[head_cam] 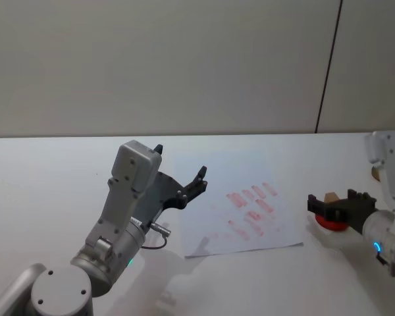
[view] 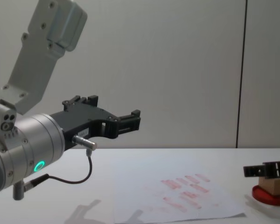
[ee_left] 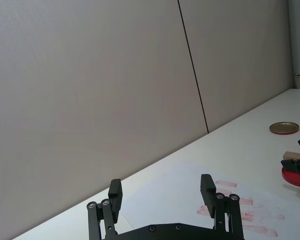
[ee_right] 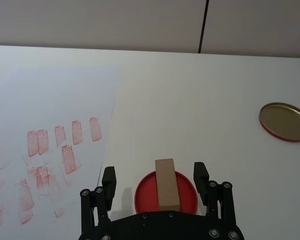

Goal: Use the one hand to pick up the stamp and affix it onto the A4 paper.

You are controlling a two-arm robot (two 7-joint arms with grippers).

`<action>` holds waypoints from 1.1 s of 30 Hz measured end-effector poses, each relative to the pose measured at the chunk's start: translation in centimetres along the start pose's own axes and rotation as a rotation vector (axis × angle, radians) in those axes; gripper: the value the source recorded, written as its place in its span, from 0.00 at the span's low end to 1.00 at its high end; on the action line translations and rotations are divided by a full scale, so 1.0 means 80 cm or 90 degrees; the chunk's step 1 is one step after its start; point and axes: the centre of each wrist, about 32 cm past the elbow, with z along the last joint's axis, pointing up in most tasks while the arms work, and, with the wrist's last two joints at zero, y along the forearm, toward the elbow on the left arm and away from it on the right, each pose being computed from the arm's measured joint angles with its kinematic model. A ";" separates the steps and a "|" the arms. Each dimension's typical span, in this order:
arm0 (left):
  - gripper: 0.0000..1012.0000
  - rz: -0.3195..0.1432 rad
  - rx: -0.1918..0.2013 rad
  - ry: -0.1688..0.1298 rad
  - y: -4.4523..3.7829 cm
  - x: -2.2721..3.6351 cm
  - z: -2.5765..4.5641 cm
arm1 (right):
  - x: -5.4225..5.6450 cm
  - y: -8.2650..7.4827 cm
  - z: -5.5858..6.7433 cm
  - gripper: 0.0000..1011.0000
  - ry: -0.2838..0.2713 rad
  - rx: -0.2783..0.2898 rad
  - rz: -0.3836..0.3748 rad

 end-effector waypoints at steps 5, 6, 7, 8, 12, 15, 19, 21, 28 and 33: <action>0.98 0.000 0.000 0.000 0.000 0.0000 0.0000 | -0.001 0.009 0.001 0.86 -0.001 -0.012 0.001; 0.98 0.000 0.000 0.000 0.000 0.0000 0.0000 | -0.001 0.010 0.001 0.81 -0.001 -0.014 0.000; 0.98 0.000 0.000 0.000 0.000 0.0000 0.0000 | -0.001 0.012 0.001 0.81 -0.002 -0.017 0.000; 0.98 0.000 0.000 0.000 0.000 0.0000 0.0000 | -0.001 0.013 0.001 0.77 -0.002 -0.018 -0.001; 0.98 0.000 0.000 0.000 0.000 0.0000 0.0000 | -0.001 0.016 0.001 0.67 -0.003 -0.024 -0.004; 0.98 0.000 0.000 0.000 0.000 0.0000 0.0000 | -0.001 0.017 0.000 0.55 -0.003 -0.026 -0.007; 0.98 0.000 0.000 0.000 0.000 0.0000 0.0000 | -0.001 0.017 -0.001 0.42 -0.002 -0.028 -0.013; 0.98 0.000 0.000 0.000 0.000 0.0000 0.0000 | -0.001 0.016 -0.001 0.38 -0.002 -0.028 -0.015; 0.98 0.000 0.000 0.000 0.000 0.0000 0.0000 | 0.001 0.013 -0.003 0.22 -0.001 -0.029 -0.026; 0.98 0.000 0.000 0.000 0.000 0.0000 0.0000 | 0.002 0.012 -0.005 0.22 0.003 -0.031 -0.032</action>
